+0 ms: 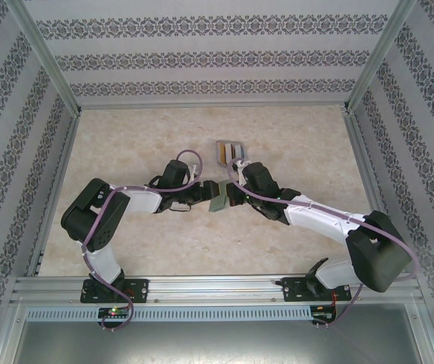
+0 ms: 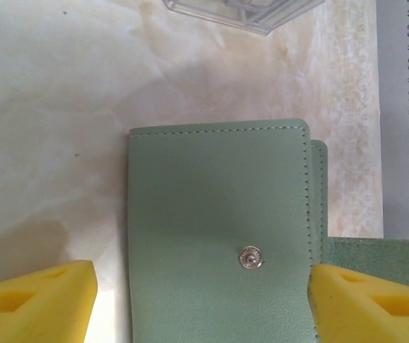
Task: Put the credit cards into the card holder
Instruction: Open the card holder at the center of the table.
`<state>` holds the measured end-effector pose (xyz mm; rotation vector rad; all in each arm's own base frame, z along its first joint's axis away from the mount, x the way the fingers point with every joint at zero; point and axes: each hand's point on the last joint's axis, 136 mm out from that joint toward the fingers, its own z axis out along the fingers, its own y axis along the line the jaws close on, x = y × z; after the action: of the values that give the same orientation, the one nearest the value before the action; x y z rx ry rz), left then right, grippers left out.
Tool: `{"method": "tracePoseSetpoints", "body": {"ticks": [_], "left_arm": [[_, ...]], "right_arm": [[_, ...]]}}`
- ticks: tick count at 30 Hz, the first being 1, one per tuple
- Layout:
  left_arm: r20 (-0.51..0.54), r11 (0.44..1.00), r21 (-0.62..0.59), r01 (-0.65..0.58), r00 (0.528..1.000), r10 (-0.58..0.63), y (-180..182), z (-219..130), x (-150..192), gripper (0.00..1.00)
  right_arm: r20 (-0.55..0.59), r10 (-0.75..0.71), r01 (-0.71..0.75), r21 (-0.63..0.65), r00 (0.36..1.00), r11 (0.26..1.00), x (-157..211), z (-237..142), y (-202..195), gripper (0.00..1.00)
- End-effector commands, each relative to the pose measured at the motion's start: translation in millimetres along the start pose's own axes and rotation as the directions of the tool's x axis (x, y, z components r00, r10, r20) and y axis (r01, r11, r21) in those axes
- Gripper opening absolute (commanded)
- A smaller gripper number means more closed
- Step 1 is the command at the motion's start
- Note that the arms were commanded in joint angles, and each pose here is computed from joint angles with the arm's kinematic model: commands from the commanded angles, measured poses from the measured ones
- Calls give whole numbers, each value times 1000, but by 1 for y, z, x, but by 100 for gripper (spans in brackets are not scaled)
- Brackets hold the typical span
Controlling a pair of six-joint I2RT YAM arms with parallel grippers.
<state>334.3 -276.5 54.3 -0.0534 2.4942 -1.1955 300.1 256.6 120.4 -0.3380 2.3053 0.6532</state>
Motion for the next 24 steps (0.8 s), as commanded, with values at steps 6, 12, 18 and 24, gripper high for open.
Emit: {"method": "tracePoseSetpoints", "body": {"ticks": [6,12,18,24], "left_arm": [[12,999,28,-42,999,42,-6,-3,-3,82],[16,999,30,-37,999,36,-5,-3,-4,82],[14,996,52,-78,997,77,-14,-9,-4,82],[42,992,62,-108,994,106,-18,-13,-7,84]], "right_arm": [[82,-16,21,-61,996,998,-28,-7,20,0],[68,-12,19,-92,998,996,-29,3,23,0],[94,13,-3,-102,996,995,-31,3,22,0],[99,34,-22,-115,994,993,-33,1,22,0]]}}
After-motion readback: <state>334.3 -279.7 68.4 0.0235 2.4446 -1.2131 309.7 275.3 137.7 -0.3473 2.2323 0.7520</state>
